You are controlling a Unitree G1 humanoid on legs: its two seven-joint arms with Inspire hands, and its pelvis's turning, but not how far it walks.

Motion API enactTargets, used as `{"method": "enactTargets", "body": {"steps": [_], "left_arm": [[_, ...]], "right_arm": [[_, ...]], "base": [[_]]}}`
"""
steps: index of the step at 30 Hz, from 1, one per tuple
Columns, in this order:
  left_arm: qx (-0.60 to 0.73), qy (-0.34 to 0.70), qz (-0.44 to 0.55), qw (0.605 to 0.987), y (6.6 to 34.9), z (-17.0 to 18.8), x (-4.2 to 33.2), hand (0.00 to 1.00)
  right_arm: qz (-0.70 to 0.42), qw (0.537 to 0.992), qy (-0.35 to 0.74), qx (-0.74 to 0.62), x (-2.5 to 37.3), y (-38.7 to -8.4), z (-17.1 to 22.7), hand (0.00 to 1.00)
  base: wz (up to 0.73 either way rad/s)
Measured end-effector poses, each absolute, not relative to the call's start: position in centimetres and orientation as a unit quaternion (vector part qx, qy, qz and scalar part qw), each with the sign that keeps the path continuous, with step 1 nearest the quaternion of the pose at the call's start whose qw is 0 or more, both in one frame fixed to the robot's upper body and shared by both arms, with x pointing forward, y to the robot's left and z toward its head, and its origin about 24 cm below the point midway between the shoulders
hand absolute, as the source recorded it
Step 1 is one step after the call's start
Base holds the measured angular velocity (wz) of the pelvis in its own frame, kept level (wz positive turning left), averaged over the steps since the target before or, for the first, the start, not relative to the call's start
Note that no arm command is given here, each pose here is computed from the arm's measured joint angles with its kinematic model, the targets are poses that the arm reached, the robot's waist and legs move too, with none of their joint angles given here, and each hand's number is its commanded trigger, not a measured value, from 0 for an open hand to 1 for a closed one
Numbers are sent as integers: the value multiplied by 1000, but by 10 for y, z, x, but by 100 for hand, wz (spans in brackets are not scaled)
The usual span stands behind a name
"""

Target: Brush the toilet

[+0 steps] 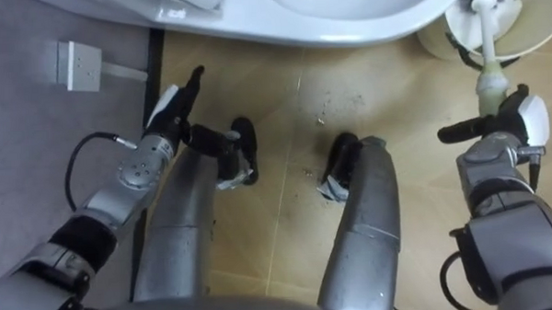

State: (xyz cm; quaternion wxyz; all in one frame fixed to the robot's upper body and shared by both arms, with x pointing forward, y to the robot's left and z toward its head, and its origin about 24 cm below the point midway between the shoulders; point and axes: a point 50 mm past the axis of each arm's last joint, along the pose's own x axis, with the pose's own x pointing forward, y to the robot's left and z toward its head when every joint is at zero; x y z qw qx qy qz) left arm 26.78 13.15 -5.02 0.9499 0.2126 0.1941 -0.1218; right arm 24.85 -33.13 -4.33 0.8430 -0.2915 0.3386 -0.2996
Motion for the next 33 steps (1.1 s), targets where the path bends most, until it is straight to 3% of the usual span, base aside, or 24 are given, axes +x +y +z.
{"method": "enactTargets", "body": {"steps": [1,2,3,4,33], "left_arm": [[212,195,-122,950,132,-50,267,0],[212,195,-122,950,132,-51,267,0],[212,196,-122,950,132,-51,267,0],[213,197,-121,949,133,-52,266,0],[206,217,-121,946,139,-65,245,0]], "right_arm": [[-299,843,340,-291,248,-331,-44,18],[-299,843,340,-291,248,-332,-44,69],[-298,842,342,-292,246,-332,-45,94],[-296,842,341,-293,246,-332,-45,100],[-311,834,358,-281,233,-342,-50,100]], "base": [[10],[8],[4],[0],[0]]}}
